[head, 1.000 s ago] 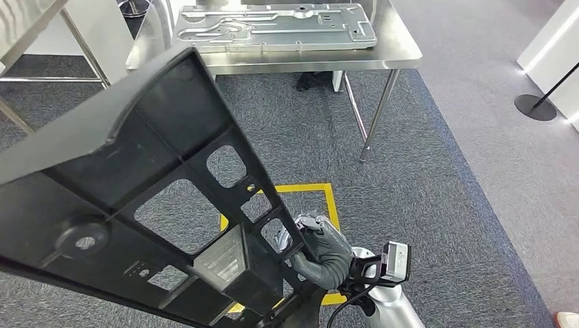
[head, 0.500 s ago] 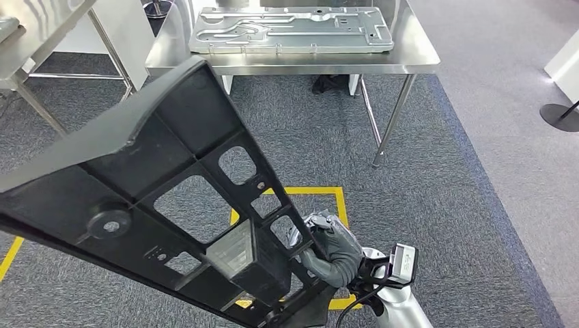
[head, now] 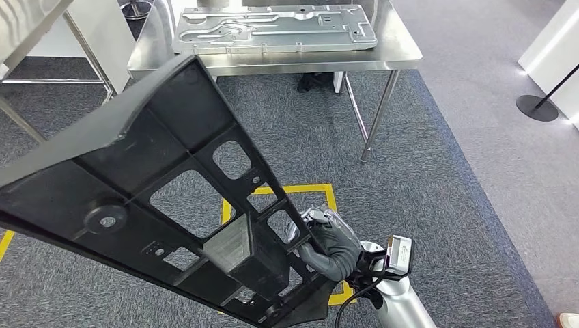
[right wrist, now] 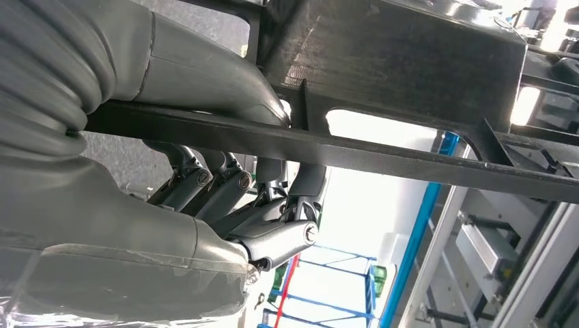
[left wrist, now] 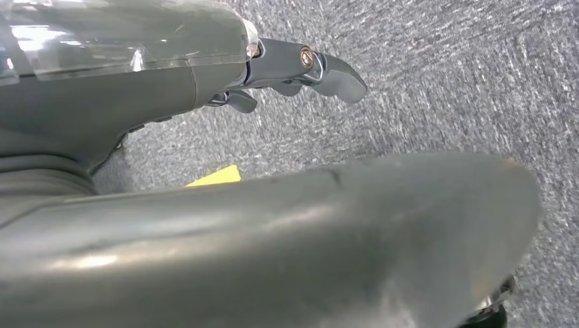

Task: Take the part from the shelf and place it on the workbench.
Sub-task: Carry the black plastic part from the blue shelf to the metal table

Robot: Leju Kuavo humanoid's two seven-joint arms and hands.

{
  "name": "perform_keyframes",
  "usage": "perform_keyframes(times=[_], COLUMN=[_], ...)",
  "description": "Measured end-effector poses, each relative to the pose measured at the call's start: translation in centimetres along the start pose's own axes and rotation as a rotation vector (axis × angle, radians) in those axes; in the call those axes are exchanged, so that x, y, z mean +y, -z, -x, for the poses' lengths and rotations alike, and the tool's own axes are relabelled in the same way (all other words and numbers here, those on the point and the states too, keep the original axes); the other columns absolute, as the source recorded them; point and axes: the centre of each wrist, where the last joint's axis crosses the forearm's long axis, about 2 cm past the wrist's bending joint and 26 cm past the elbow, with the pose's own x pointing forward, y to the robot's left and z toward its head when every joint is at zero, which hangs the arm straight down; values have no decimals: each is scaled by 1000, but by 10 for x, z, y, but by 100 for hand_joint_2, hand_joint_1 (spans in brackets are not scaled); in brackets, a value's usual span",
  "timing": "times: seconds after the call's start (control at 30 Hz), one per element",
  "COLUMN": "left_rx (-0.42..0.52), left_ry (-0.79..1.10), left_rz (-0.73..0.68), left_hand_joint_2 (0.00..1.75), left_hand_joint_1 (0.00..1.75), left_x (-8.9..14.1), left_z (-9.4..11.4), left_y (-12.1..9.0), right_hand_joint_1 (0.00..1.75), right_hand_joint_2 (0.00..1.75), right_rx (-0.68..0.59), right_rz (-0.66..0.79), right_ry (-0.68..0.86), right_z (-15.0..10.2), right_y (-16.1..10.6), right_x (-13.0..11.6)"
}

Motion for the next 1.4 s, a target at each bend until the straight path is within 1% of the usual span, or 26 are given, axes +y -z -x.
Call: perform_keyframes(times=[0.23,0.47,0.77,1.1,1.4], left_rx=[12,15,17,10,11], left_ry=[-18,-35,-43,-33,-34], left_rz=[-10,-20,-2,7,11], left_hand_joint_2=[0,0,0,0,0], left_hand_joint_1=[0,0,0,0,0], left_x=[0,1,2,3,3], left_z=[5,6,13,10,10], left_y=[-1,-1,-2,-1,-1], right_hand_joint_1=[175,175,175,175,175], right_hand_joint_2=[175,175,175,175,175], right_rx=[12,13,20,27,37], right_rz=[-1,-3,5,12,11], right_ry=[7,-1,-19,-55,-59], right_z=[1,1,2,-1,-2], right_y=[1,4,6,5,2], right_x=[-3,-6,-11,-20,-22])
